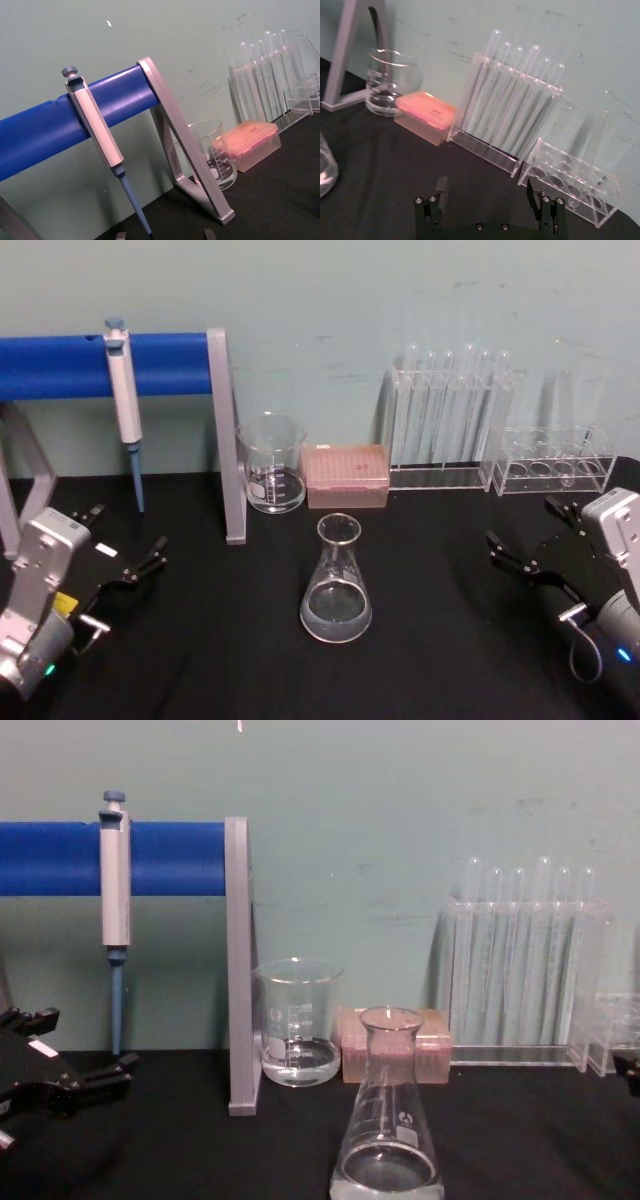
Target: Grasp the erlenmeyer flask with one hand, shake it three times, then place it back.
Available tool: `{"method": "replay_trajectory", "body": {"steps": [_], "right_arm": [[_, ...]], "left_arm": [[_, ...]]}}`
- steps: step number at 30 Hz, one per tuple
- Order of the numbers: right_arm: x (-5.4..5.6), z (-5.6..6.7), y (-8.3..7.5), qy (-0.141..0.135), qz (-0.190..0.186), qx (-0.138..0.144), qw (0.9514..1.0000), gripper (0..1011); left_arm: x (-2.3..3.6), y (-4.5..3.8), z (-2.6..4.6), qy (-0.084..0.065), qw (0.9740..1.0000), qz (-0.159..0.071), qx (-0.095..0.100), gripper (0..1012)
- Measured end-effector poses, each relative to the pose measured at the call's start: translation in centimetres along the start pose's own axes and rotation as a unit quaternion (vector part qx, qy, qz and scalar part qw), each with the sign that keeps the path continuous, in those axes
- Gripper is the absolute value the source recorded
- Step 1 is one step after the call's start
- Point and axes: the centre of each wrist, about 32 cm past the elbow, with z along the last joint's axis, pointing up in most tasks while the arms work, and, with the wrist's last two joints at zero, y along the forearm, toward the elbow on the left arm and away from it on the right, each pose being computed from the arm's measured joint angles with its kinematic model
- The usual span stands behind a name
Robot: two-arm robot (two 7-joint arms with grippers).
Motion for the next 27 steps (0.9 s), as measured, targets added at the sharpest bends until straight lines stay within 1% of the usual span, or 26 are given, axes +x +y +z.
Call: {"method": "replay_trajectory", "body": {"steps": [6, 7, 11, 15, 19, 27], "right_arm": [[0.5, 0.9, -0.9, 0.011, 0.029, 0.011, 0.9995, 1000], [0.6, 1.3, -1.2, 0.019, 0.044, 0.017, 0.9987, 1000], [0.6, 1.8, -1.7, 0.032, 0.072, 0.027, 0.9965, 1000], [0.5, 2.2, -2.0, 0.046, 0.107, 0.037, 0.9925, 1000], [0.4, 2.3, -2.1, 0.053, 0.133, 0.044, 0.9887, 1000], [-0.1, 2.6, -1.5, 0.063, 0.177, 0.059, 0.9804, 1000]], "left_arm": [[0.0, 0.0, 0.0, 0.0, 1.0, 0.0, 0.0, 1001], [0.0, 0.0, 0.0, 0.0, 1.0, 0.0, 0.0, 1001], [0.0, 0.0, 0.0, 0.0, 1.0, 0.0, 0.0, 1001], [0.0, 0.0, 0.0, 0.0, 1.0, 0.0, 0.0, 1001], [0.0, 0.0, 0.0, 0.0, 1.0, 0.0, 0.0, 1001], [0.0, 0.0, 0.0, 0.0, 1.0, 0.0, 0.0, 1001]]}}
